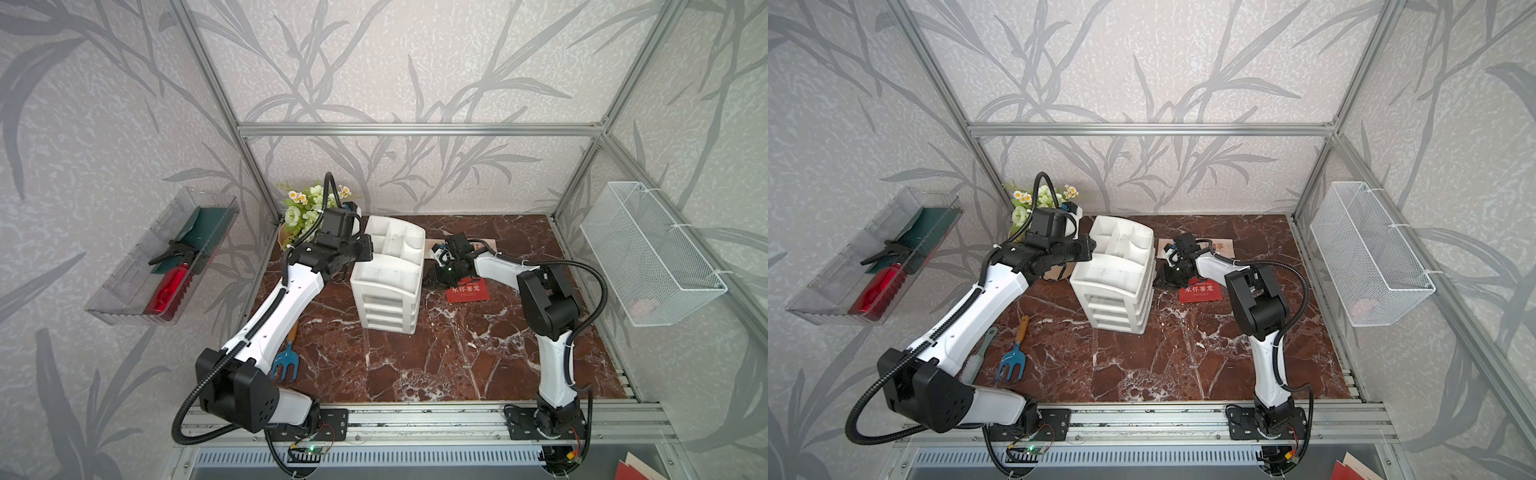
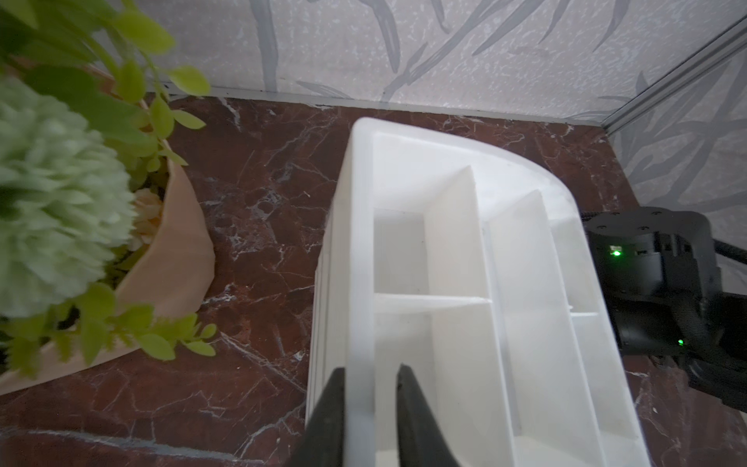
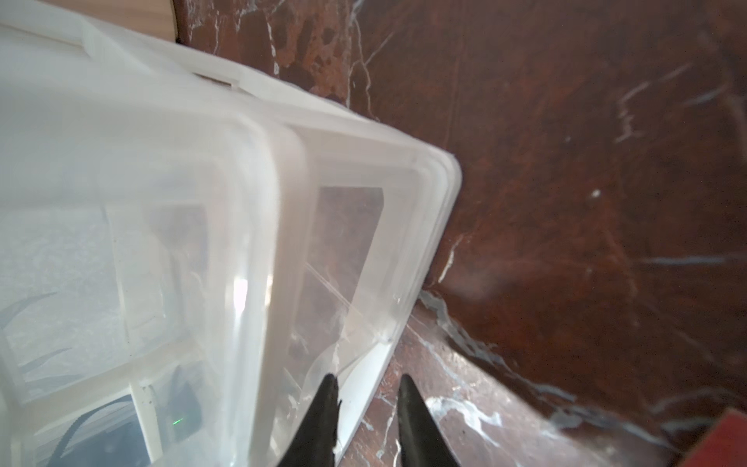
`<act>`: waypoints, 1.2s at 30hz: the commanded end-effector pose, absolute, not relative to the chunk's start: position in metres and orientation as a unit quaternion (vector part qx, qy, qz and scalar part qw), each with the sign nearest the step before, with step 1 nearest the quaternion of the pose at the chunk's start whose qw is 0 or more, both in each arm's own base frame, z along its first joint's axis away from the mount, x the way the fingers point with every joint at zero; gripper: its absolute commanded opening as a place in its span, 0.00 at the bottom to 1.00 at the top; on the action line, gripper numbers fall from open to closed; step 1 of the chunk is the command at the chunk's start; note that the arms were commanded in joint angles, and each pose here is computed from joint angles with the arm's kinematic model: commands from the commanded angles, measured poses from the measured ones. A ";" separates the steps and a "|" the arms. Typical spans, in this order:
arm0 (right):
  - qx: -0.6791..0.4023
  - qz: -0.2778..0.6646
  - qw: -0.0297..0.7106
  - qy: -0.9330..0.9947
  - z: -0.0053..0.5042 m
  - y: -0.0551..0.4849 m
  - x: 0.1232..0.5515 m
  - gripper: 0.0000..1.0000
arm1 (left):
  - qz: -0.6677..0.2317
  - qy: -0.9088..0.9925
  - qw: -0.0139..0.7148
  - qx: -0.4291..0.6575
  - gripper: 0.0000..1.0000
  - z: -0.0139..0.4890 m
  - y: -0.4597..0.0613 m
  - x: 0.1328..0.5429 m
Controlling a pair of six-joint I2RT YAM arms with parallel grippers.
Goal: Take the postcards out of the drawer
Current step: Close the drawer in the storage box, then reset both arms
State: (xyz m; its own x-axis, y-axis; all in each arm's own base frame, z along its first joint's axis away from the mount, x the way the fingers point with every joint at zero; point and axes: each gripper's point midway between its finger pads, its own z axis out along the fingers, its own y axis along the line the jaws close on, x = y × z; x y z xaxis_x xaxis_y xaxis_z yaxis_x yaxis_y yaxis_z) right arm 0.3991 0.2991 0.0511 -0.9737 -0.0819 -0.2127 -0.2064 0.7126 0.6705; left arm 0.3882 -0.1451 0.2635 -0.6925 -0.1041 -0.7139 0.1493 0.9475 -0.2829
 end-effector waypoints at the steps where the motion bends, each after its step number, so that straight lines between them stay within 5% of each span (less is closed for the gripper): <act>1: -0.095 0.393 0.108 0.908 0.071 0.310 0.411 0.28 | -0.160 0.920 0.357 0.025 0.32 0.245 -0.152 0.377; 15: -0.085 0.294 0.187 0.934 0.124 0.217 0.412 0.40 | -0.085 0.872 0.480 0.038 0.45 0.351 -0.114 0.390; 19: -0.070 0.271 0.225 0.933 0.144 0.182 0.402 0.62 | -0.048 0.853 0.519 0.012 0.51 0.365 -0.089 0.371; 27: -0.022 0.220 0.330 0.918 0.184 0.110 0.386 1.00 | 0.020 0.825 0.563 -0.049 0.66 0.327 -0.037 0.318; 28: -0.011 0.202 0.345 0.917 0.187 0.098 0.385 0.99 | 0.027 0.823 0.564 -0.059 0.97 0.317 -0.032 0.313; 36: 0.069 -0.030 0.443 0.893 0.184 -0.005 0.380 0.99 | 0.066 0.786 0.596 -0.152 0.99 0.267 0.004 0.298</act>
State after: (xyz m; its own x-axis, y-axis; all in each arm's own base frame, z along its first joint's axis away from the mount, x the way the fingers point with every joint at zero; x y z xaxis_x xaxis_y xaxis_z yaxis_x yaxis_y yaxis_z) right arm 0.3754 0.0362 0.1785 -0.6830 0.1379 -0.7173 0.0199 0.9852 0.1705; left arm 0.2926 -0.0173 0.2498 -0.3905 -0.0834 -0.9168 -0.1836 0.9829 -0.0112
